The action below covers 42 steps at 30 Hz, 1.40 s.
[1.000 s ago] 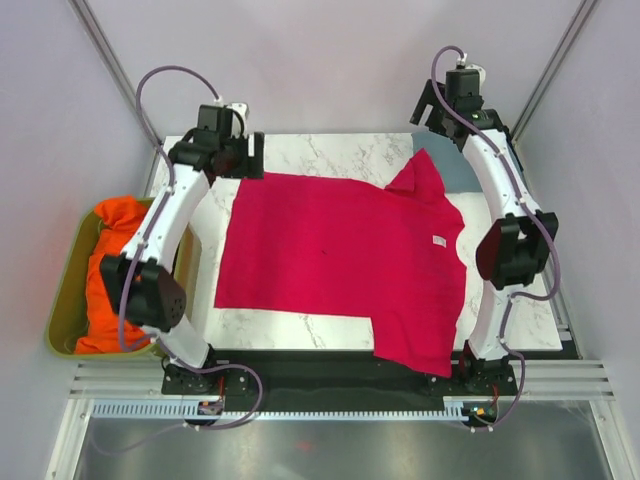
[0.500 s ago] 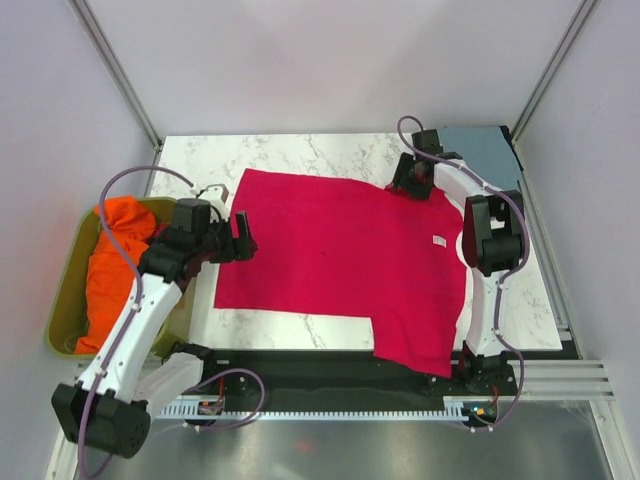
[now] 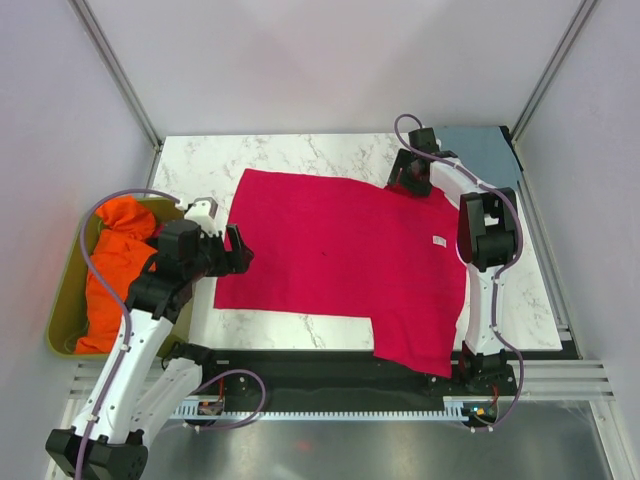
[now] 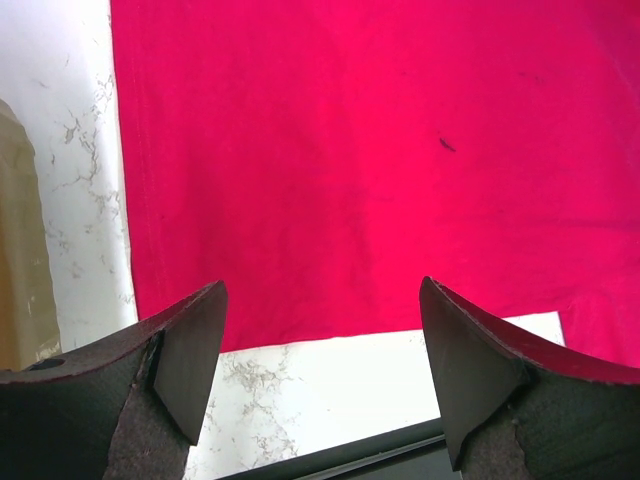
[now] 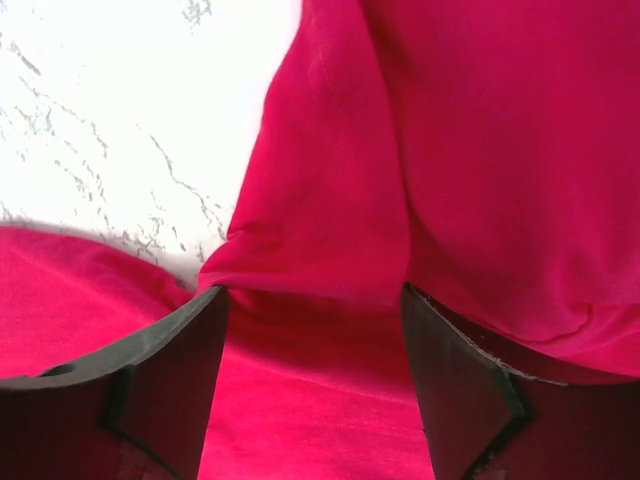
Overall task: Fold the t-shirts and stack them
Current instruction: Flatten the tshirt out
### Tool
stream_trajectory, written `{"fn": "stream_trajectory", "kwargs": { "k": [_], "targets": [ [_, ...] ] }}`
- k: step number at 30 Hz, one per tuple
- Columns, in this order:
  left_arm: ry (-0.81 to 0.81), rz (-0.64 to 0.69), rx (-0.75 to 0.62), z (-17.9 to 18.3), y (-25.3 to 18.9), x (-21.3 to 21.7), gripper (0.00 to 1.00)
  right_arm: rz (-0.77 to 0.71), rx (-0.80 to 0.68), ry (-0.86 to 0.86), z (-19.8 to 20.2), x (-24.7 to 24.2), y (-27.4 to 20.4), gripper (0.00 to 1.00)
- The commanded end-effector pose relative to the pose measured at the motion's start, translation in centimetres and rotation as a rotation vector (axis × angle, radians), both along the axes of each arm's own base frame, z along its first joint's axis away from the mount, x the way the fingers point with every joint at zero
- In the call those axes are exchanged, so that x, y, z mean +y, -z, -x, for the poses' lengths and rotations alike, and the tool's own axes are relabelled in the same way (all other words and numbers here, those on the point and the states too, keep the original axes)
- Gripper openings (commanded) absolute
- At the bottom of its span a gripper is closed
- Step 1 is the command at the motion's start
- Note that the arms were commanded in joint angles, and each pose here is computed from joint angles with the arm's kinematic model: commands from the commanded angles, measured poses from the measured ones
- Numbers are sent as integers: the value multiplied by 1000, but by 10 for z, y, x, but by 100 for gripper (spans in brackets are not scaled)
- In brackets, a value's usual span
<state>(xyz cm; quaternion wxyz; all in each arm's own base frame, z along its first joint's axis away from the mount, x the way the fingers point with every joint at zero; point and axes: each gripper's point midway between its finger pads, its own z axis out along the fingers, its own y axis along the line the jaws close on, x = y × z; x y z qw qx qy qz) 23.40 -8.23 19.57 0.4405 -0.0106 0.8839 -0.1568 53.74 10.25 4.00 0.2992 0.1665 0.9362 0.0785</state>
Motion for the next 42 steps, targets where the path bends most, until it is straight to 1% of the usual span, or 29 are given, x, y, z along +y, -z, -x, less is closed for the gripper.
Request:
{"fn": "stream_trajectory", "kwargs": {
  "k": [1,6,13,14,15,17,18,20,22,29,35,42],
  "targets": [
    [-13,38,-13,-6,-3,-4,84,33,-74,33,-8,-8,-26,79],
    [-3,42,-11,-7,-3,-6,84,31,-94,33,-10,-9,-29,80],
    [2,43,-11,-7,-2,-7,84,-31,-158,49,-14,-9,-40,80],
    [1,42,-6,-7,-1,-7,84,-33,-152,61,-9,-12,-34,80],
    [4,42,0,-7,0,-7,84,-46,-197,70,-13,-15,-45,79],
    [7,44,-4,-7,-1,-8,84,-73,-194,84,-8,-18,-41,79],
    [7,43,-3,-7,-1,-8,84,-84,-228,93,-12,-21,-50,79],
    [9,44,-2,-7,-1,-8,84,-95,-232,106,-8,-25,-50,78],
    [10,44,1,-7,0,-9,84,-111,-268,120,-10,-29,-56,77],
    [16,46,4,-8,1,-10,84,-168,-220,98,-14,-17,-29,74],
    [17,45,12,-8,3,-10,84,-204,-201,100,-17,-11,-17,70],
    [18,43,14,-8,3,-10,83,-182,-181,112,-14,-13,-13,69]
  ]
}}
